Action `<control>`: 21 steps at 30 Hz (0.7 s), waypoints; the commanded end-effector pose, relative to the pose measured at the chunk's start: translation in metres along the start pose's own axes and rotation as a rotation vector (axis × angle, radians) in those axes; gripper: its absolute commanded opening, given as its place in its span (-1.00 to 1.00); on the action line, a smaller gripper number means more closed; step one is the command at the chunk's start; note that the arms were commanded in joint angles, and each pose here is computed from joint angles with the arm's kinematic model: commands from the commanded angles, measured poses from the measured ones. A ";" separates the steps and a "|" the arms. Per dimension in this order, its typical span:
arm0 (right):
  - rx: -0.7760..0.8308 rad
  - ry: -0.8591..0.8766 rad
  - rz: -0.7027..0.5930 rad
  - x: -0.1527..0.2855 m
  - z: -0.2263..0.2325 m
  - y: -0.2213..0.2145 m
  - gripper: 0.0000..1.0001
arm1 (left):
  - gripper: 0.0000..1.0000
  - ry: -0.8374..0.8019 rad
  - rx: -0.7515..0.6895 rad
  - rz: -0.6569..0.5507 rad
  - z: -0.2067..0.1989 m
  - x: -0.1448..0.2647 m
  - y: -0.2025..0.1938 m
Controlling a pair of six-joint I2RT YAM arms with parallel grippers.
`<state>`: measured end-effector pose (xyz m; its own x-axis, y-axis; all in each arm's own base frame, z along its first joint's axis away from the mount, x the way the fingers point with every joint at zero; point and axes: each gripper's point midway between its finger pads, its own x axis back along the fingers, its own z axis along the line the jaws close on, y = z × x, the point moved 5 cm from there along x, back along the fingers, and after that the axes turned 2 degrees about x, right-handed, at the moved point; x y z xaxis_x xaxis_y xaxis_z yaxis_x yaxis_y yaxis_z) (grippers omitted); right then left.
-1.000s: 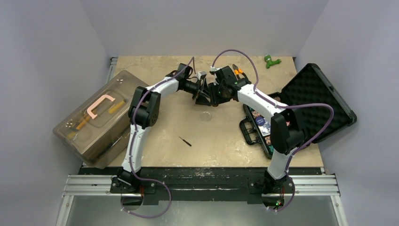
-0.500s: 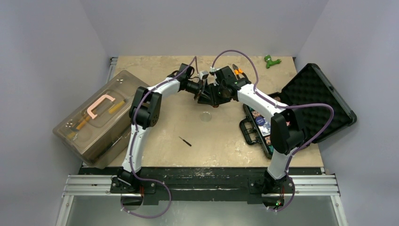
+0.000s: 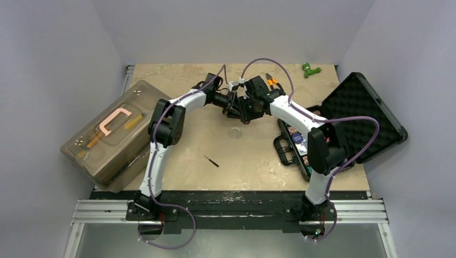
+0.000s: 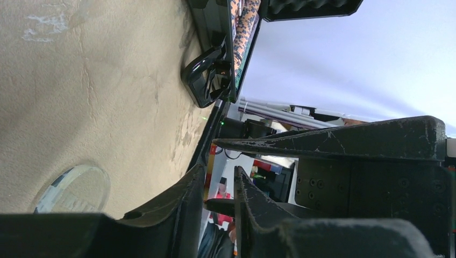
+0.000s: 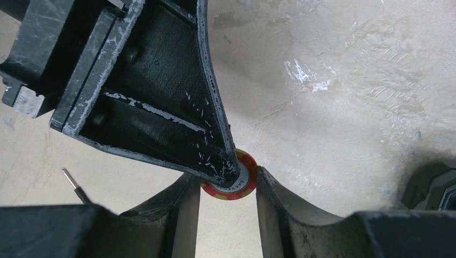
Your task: Pack up texas hold em set
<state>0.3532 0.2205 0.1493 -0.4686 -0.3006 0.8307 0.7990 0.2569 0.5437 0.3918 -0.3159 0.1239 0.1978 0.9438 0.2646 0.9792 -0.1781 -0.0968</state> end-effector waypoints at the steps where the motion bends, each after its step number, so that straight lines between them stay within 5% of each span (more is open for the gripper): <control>1: 0.013 0.015 -0.095 0.008 0.003 0.028 -0.60 | -0.55 -0.047 -0.044 0.060 -0.010 -0.005 -0.011; 11: 0.017 0.013 -0.100 0.009 0.003 0.031 -0.60 | -0.54 -0.056 -0.052 0.069 -0.010 -0.006 -0.011; 21: 0.021 0.011 -0.104 0.008 0.003 0.033 -0.60 | -0.92 -0.062 -0.050 0.074 -0.009 -0.007 -0.011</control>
<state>0.3549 0.2210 0.1544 -0.4685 -0.2990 0.8314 0.7980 0.2607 0.5434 0.3910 -0.3157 0.1224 0.2049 0.9441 0.2583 0.9781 -0.1875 -0.0905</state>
